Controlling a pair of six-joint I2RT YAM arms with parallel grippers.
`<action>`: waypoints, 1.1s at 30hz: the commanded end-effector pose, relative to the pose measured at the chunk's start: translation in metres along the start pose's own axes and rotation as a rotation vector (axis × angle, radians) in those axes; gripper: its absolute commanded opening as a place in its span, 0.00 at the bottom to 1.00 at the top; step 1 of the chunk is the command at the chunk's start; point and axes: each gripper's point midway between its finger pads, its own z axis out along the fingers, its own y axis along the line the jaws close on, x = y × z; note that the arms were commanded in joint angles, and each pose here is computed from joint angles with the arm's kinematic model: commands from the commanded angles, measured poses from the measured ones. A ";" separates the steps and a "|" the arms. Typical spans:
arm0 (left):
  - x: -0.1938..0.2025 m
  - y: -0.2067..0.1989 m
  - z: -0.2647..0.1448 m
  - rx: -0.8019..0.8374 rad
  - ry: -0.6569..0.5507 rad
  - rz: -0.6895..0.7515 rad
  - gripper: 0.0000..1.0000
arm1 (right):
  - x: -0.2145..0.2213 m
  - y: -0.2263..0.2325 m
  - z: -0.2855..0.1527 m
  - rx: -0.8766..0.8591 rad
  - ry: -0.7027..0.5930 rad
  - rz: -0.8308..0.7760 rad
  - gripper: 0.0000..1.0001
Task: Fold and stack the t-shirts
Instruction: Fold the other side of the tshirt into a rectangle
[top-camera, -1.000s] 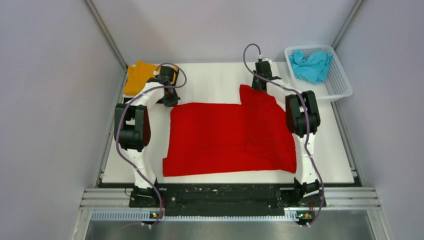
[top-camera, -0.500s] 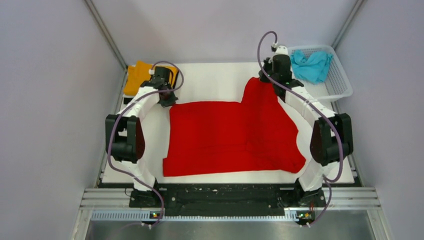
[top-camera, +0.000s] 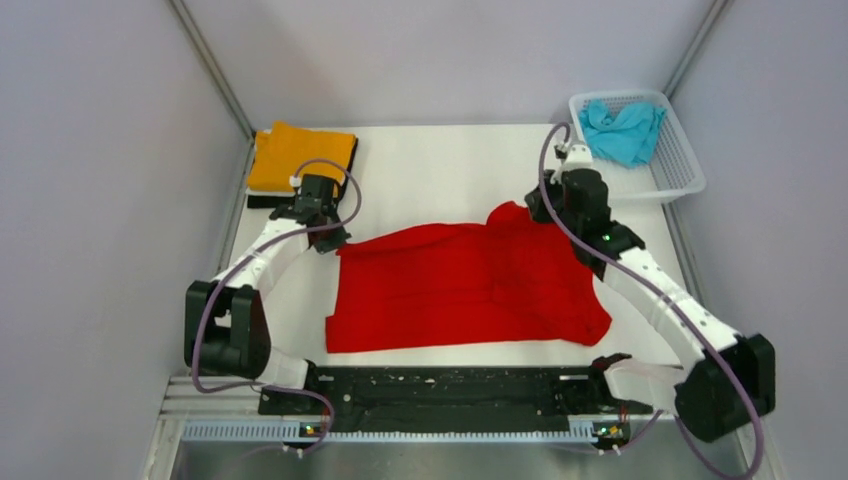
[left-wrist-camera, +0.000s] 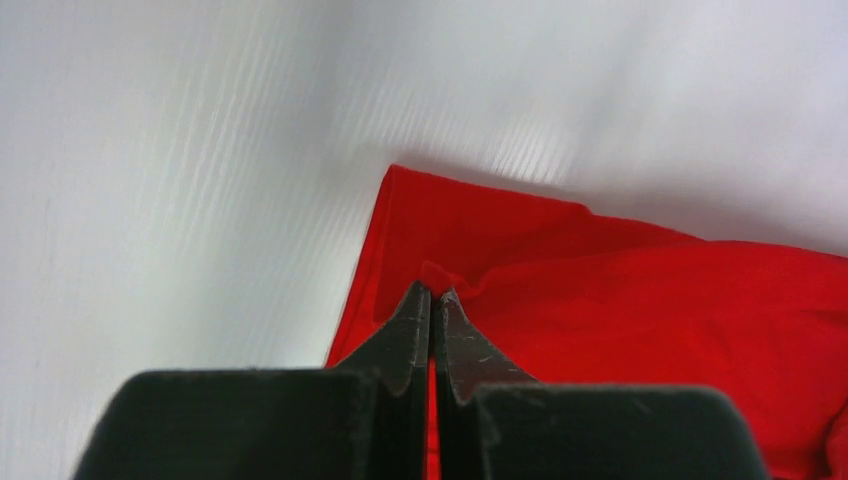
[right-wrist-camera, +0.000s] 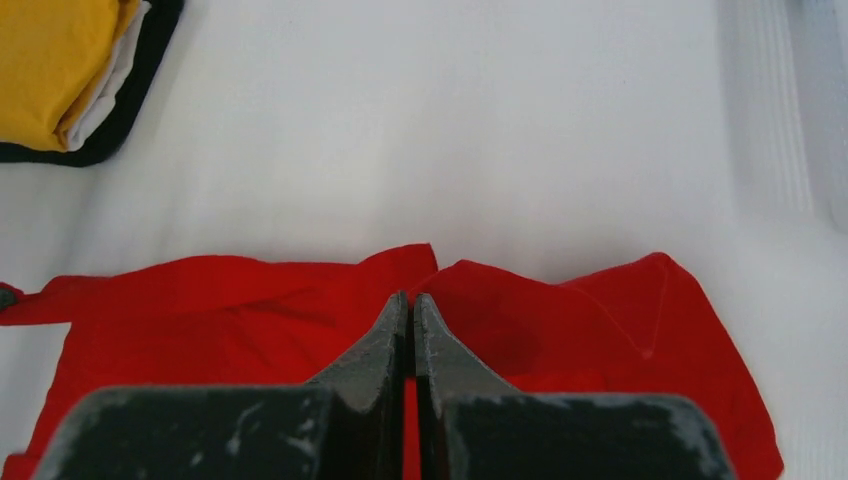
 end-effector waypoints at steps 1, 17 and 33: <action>0.003 0.003 -0.017 0.037 -0.075 -0.041 0.00 | 0.014 -0.007 -0.045 0.014 -0.021 0.052 0.00; 0.056 0.034 -0.016 0.014 -0.056 -0.101 0.00 | 0.081 -0.014 -0.111 -0.044 0.088 0.129 0.00; 0.082 0.071 -0.035 -0.120 -0.049 -0.194 0.71 | 0.212 -0.014 -0.188 0.047 0.553 0.545 0.48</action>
